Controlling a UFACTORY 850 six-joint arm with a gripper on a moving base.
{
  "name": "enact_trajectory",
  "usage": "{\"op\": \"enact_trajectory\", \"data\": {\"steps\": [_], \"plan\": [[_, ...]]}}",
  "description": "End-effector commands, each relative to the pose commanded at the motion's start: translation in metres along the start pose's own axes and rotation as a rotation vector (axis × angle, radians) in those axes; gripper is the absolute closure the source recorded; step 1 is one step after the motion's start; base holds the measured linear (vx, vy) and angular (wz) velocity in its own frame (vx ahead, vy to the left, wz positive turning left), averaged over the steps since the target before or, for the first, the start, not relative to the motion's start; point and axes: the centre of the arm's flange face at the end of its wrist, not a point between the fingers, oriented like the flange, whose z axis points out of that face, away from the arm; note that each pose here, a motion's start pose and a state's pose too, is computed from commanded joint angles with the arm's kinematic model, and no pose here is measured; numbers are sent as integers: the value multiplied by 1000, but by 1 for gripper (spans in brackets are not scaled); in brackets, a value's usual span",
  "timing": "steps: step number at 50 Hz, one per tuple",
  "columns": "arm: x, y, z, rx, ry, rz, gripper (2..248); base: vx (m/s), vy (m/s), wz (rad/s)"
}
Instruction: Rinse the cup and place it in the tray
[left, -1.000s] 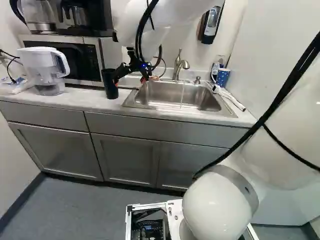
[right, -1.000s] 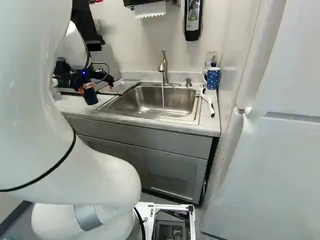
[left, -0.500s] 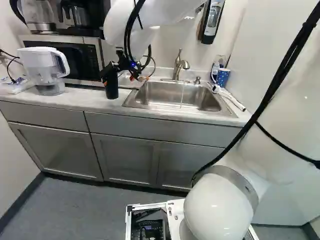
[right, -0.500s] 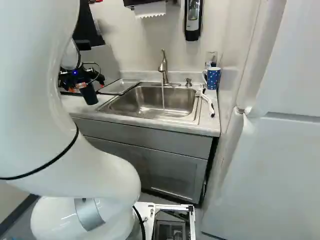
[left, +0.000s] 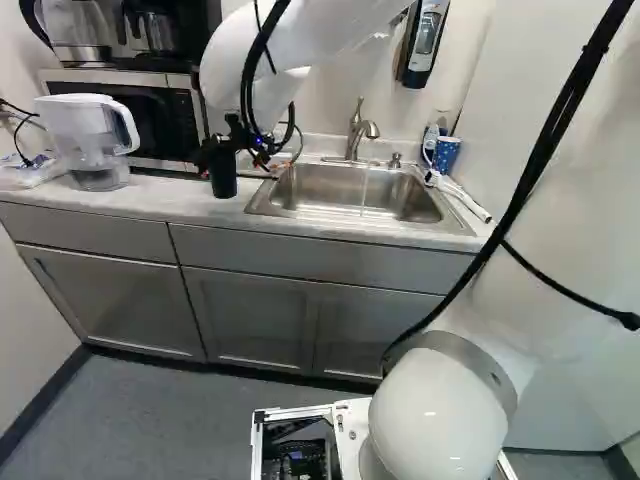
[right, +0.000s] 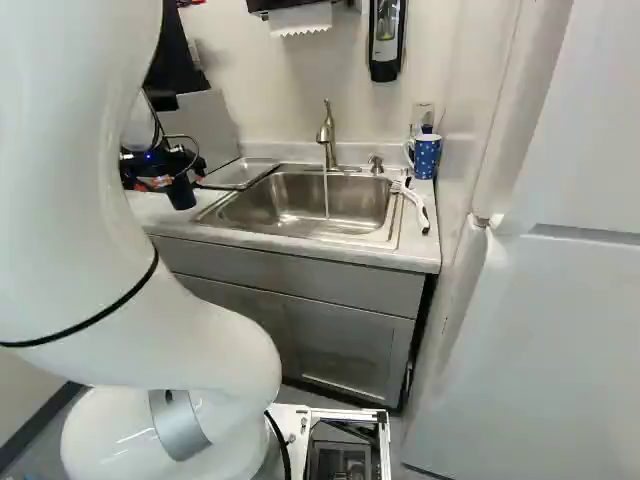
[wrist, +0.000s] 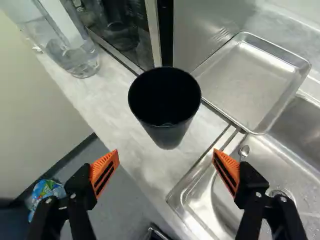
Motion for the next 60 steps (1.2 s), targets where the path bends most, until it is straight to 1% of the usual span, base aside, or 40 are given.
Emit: {"op": "enact_trajectory", "data": {"steps": [17,60], "plan": [[-3,0,17,0,44,-1,3,0,0,0],[-8,0,59,-4,188,-2,3,0,0,0]]}}
